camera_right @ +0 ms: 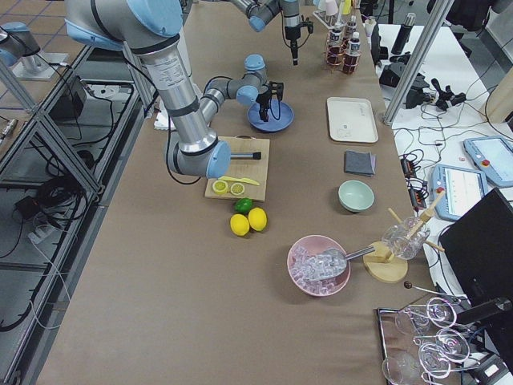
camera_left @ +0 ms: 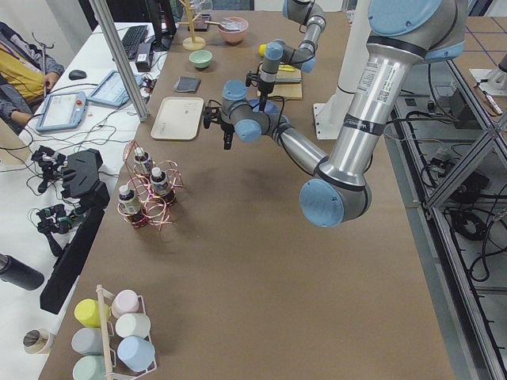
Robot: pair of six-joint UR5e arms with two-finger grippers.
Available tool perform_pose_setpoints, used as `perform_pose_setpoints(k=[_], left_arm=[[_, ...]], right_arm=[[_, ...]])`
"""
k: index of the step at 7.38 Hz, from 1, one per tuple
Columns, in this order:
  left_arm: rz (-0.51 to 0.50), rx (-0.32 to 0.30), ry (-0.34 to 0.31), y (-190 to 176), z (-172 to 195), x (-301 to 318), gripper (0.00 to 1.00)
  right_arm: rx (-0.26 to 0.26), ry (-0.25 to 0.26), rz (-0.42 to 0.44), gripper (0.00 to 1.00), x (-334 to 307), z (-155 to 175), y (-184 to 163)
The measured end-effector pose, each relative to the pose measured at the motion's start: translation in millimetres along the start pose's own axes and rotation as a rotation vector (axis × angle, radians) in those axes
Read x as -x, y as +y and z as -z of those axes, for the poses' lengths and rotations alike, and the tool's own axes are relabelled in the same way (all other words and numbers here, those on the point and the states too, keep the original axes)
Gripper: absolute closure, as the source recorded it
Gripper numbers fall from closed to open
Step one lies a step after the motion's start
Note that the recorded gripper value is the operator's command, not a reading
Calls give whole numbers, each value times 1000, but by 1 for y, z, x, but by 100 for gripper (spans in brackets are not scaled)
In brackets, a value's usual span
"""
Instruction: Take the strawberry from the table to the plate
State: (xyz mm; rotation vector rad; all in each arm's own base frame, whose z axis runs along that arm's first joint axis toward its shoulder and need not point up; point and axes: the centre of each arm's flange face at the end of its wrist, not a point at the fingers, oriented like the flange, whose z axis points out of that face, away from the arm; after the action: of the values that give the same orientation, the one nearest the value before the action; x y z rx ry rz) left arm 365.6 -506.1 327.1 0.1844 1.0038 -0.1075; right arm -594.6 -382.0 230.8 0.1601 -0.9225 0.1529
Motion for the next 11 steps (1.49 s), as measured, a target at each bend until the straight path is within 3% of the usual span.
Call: perform_pose_setpoints(k=[3,4,6,8,10,11], left_arm=[[-11,8,-20,-18,20,30,28],[-34,15,-29,-26,34,58,8],[-98,35,-34,-46,76,132,3],[-161,48,-57,-64,135,224,3],[-216,61,-81,-59,175,304,3],[-217,68,-96,-48,183,336,3]], right_arm=[[14,26,-12,0,-63,69,-79],[34,42,23,0,-116,95,-116],[90,92,130,0,-270,137,-189],[149,111,214,0,-472,182,-237],[162,113,236,0,-646,219,-241],[159,112,223,0,-696,231,-236]])
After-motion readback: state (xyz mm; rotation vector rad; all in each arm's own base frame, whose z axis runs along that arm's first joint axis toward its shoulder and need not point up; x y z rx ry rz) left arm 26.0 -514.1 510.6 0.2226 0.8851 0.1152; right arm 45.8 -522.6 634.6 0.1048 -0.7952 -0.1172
